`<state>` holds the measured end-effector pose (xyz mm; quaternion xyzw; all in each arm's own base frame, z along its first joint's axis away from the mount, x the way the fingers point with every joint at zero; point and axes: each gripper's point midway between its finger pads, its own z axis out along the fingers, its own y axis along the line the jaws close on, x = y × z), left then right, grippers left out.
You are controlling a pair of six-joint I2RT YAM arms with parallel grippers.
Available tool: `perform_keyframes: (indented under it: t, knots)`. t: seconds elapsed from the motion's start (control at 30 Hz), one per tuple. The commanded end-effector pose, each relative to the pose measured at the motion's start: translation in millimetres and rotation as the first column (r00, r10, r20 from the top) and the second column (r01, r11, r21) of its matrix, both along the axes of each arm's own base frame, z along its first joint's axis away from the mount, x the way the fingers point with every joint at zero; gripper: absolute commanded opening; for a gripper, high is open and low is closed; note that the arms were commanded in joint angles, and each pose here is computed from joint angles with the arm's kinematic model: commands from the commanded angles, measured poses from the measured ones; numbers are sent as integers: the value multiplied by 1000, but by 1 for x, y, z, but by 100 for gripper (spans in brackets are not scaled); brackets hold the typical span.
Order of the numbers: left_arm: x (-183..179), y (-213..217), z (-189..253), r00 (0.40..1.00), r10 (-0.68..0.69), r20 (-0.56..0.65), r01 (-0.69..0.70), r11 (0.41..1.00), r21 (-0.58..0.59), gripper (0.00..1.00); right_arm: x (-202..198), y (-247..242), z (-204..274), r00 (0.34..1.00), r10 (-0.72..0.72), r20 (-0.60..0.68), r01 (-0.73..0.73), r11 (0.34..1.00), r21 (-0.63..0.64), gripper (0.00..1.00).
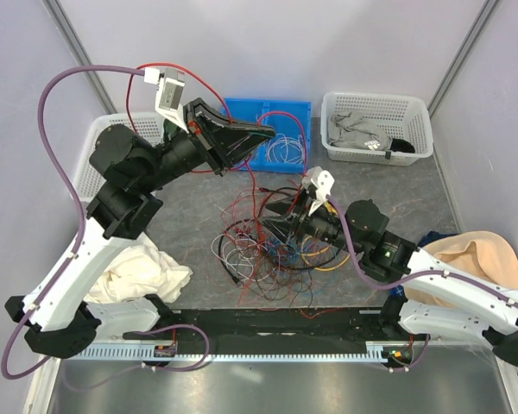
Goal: Untangle the cables
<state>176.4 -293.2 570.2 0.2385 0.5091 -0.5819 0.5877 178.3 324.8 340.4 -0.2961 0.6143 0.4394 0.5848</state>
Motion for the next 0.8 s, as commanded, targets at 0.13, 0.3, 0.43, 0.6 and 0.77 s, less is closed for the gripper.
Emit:
perform_keyframes:
  t: [0.13, 0.3, 0.43, 0.6, 0.77]
  knots:
    - [-1, 7, 28, 996, 39, 75, -40, 999, 13, 2, -24, -22, 28, 996, 45, 82, -54, 992, 118, 57]
    - [-1, 8, 36, 995, 43, 89, -44, 999, 5, 2, -34, -24, 19, 994, 85, 66, -93, 988, 121, 58]
    - [-1, 7, 38, 996, 41, 85, -41, 999, 3, 2, -39, -21, 13, 991, 115, 64, -123, 983, 139, 59]
    - [-2, 4, 36, 998, 14, 69, -14, 1000, 1, 2, -27, -1, 6, 991, 123, 46, -128, 984, 123, 61]
    - [-3, 4, 34, 998, 12, 69, -12, 1000, 2, 2, -12, 17, 15, 992, 106, 68, -115, 983, 146, 61]
